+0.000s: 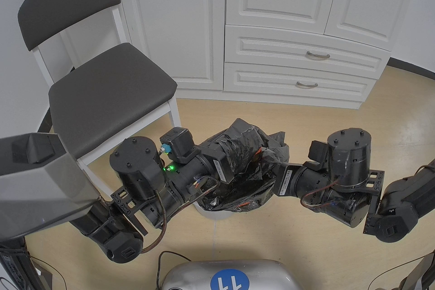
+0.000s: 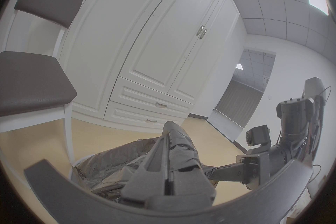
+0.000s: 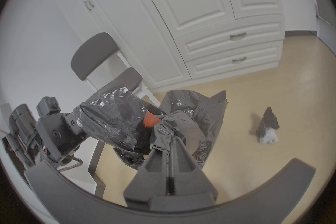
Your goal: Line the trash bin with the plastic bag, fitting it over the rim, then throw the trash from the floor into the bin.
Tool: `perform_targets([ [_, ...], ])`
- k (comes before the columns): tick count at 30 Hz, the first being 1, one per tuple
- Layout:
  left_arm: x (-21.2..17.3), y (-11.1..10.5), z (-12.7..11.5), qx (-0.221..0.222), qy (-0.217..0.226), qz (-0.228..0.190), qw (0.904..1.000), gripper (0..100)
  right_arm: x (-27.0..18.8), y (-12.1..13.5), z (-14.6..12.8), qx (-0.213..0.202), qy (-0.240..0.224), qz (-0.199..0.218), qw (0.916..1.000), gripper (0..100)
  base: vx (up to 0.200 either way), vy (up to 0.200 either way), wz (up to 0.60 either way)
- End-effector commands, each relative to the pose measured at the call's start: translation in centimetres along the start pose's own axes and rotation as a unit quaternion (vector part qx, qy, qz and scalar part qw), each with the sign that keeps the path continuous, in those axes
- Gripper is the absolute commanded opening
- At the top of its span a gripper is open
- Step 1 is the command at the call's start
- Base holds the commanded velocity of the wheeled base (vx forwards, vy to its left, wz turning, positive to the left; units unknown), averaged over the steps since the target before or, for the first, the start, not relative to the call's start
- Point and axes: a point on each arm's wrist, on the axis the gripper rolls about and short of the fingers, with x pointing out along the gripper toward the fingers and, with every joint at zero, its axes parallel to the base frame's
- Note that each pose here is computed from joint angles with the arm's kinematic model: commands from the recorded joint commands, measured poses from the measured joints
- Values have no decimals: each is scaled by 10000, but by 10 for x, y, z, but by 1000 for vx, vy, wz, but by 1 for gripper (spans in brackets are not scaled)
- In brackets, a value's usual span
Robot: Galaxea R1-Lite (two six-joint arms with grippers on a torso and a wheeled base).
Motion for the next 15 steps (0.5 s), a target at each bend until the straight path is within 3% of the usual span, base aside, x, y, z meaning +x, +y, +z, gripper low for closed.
perform_targets([
  [1,-1,-12,-2,-41,9,-87,10000,0,-17,20,44,754,-186,159,9969,0,0,0,0],
  [11,-2,-20,-6,-73,92,-182,9998,0,-17,26,47,939,-153,241,9952,0,0,0,0],
  [15,2,-13,-11,-60,123,-95,9999,0,-14,32,39,1043,-2,302,9941,0,0,0,0],
])
